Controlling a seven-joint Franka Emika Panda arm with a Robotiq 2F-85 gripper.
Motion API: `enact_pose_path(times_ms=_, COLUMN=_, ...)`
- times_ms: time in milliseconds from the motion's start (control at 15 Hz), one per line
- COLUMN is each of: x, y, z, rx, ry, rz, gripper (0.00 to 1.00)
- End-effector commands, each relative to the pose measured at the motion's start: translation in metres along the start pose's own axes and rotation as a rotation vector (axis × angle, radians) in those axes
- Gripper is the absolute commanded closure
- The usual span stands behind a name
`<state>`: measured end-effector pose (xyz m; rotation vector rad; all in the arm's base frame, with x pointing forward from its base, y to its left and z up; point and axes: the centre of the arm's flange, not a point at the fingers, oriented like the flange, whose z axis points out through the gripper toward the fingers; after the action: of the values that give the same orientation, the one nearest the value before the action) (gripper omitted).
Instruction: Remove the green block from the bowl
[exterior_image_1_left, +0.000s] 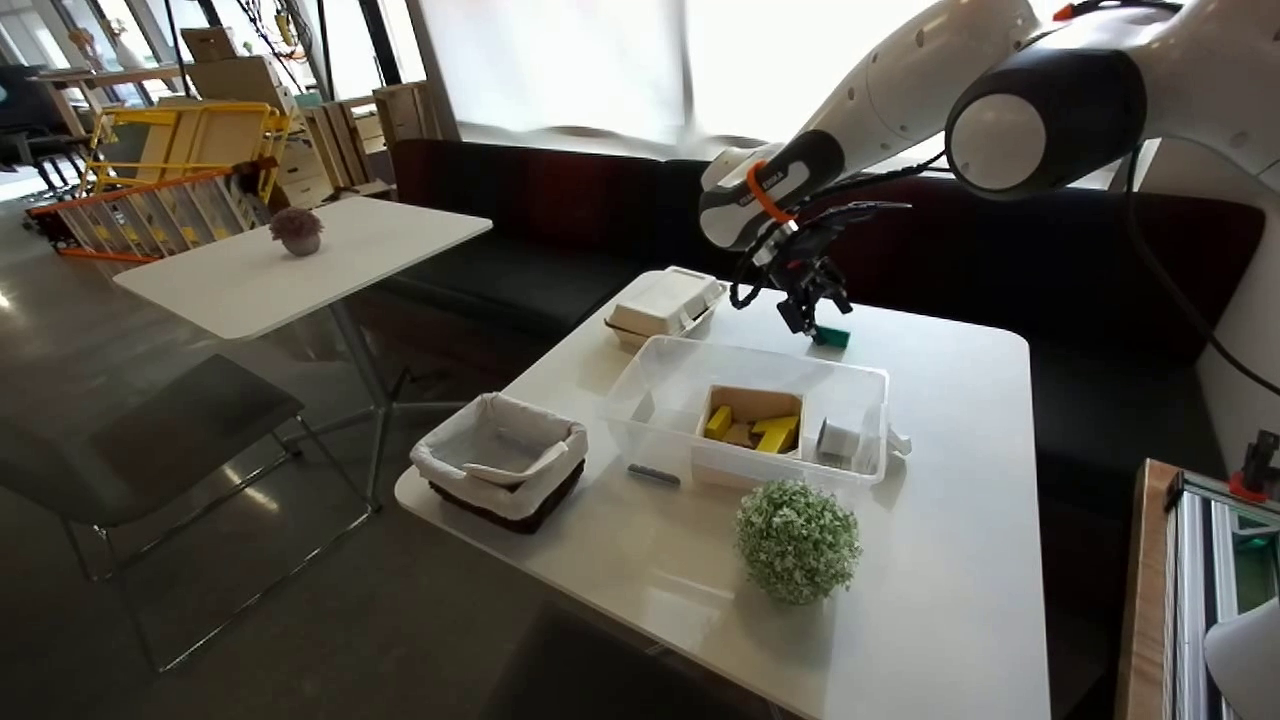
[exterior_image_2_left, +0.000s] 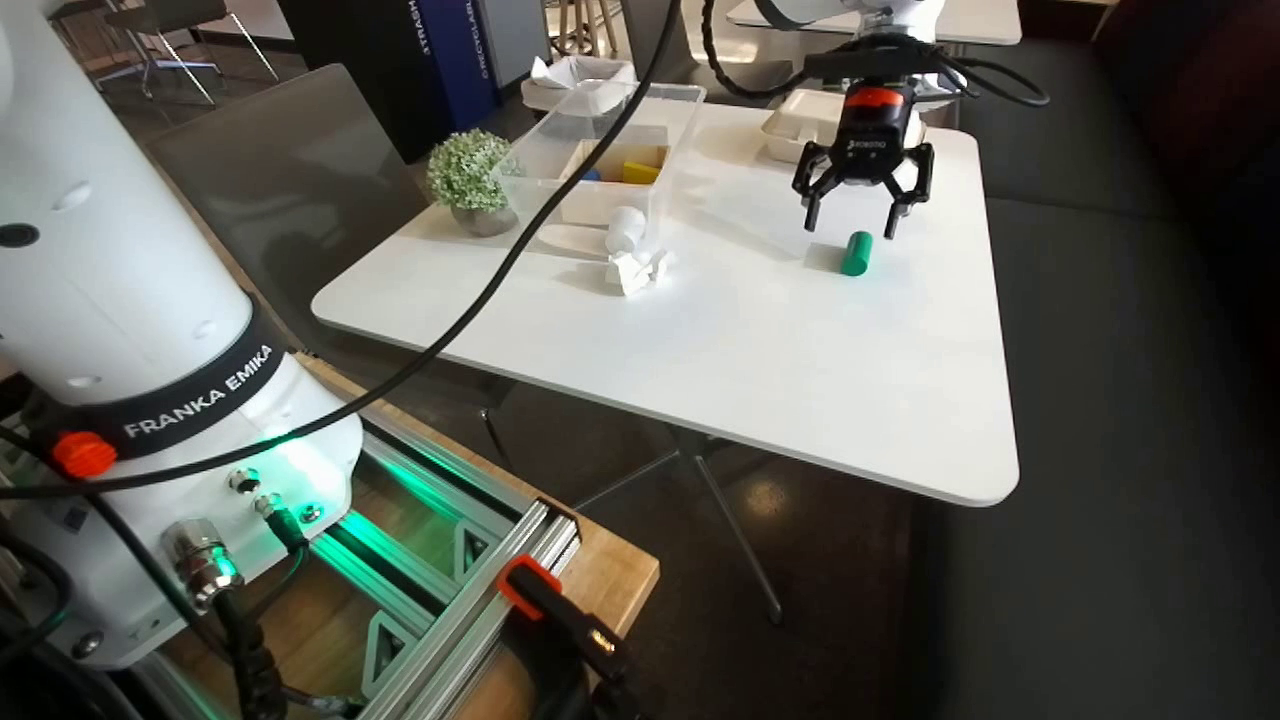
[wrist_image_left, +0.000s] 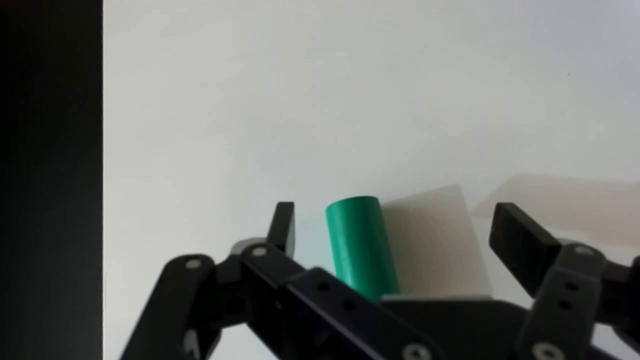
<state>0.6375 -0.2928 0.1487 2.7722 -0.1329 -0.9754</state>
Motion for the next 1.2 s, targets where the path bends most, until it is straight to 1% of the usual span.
enact_pose_path(times_ms=0, x=0.029, y=-0.004, z=-0.002, rx=-0.031, ry=-0.034, rz=-0.012, gripper=0.0)
enact_pose_path(times_ms=333, x=0.045, y=-0.003, z=-0.008, rx=-0.038, ry=-0.033, rz=-0.03, gripper=0.0)
enact_pose_path(times_ms=533, x=0.049, y=0.002, z=-0.01, rx=-0.037, ry=-0.051, rz=-0.04, gripper=0.0)
enact_pose_path(times_ms=600, x=0.05, y=0.004, z=-0.011, rx=-0.036, ry=-0.059, rz=-0.048, gripper=0.02)
enact_pose_path(times_ms=867, x=0.053, y=0.01, z=-0.01, rx=-0.029, ry=-0.093, rz=-0.089, gripper=0.29)
enact_pose_path(times_ms=933, x=0.055, y=0.011, z=-0.009, rx=-0.03, ry=-0.092, rz=-0.1, gripper=0.32)
enact_pose_path(times_ms=1000, x=0.056, y=0.012, z=-0.008, rx=-0.025, ry=-0.091, rz=-0.121, gripper=0.35)
enact_pose_path(times_ms=1133, x=0.06, y=0.013, z=-0.006, rx=-0.023, ry=-0.08, rz=-0.154, gripper=0.3)
